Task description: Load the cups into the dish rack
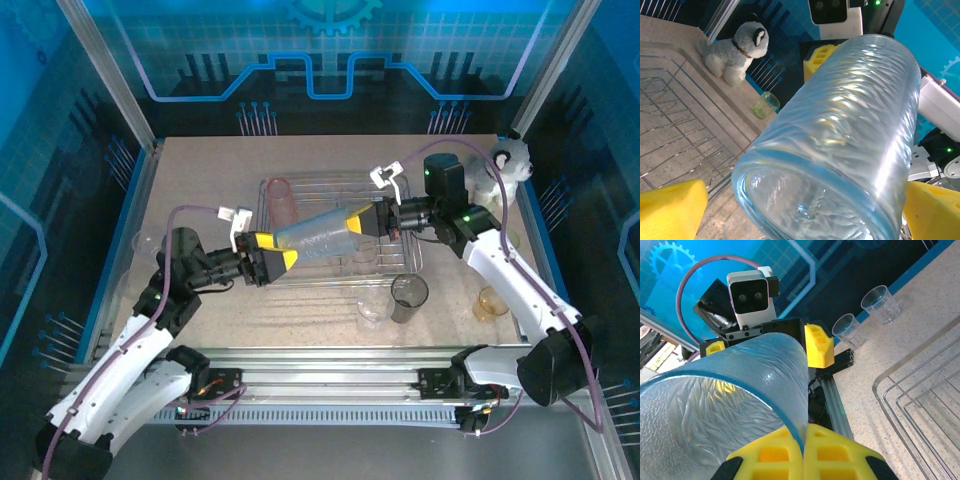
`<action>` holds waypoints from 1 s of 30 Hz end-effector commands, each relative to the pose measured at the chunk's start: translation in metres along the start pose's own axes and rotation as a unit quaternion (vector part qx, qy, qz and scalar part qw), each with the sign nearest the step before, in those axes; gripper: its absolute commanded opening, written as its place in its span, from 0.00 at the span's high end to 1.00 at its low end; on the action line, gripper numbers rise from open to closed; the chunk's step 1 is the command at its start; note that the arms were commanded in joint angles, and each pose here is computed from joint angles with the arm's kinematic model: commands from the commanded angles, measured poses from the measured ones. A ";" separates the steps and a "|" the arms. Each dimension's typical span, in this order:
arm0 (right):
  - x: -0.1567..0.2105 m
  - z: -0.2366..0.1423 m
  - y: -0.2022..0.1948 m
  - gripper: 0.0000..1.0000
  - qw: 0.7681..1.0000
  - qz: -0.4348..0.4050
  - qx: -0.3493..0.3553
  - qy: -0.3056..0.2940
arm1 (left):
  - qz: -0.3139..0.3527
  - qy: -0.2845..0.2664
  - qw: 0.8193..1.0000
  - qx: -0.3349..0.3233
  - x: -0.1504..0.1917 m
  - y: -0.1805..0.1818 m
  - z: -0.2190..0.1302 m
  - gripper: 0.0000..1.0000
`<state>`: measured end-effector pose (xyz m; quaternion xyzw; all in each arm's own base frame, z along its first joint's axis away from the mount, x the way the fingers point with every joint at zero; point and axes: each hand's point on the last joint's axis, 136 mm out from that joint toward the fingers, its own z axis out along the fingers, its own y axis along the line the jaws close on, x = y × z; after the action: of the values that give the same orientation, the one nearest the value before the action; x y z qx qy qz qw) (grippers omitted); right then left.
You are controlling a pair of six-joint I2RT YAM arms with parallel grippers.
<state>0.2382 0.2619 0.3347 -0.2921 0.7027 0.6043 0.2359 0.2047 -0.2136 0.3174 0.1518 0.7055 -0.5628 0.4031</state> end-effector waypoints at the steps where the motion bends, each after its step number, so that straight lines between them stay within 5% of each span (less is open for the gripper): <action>1: -0.008 -0.003 0.018 1.00 0.999 -0.021 -0.041 -0.008 | 0.015 -0.011 0.999 0.049 -0.014 -0.025 0.002 0.01; 23: -0.006 0.005 -0.008 1.00 0.999 0.016 -0.027 -0.008 | -0.012 -0.006 0.998 0.064 -0.018 -0.027 0.015 0.09; 30: -0.006 0.010 -0.014 1.00 0.999 0.026 -0.018 -0.009 | -0.026 -0.008 0.997 0.066 -0.019 -0.023 0.019 0.23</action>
<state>0.2507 0.2685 0.3289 -0.2707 0.6968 0.6263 0.2212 0.2090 -0.2327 0.3321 0.1493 0.6831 -0.6118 0.3699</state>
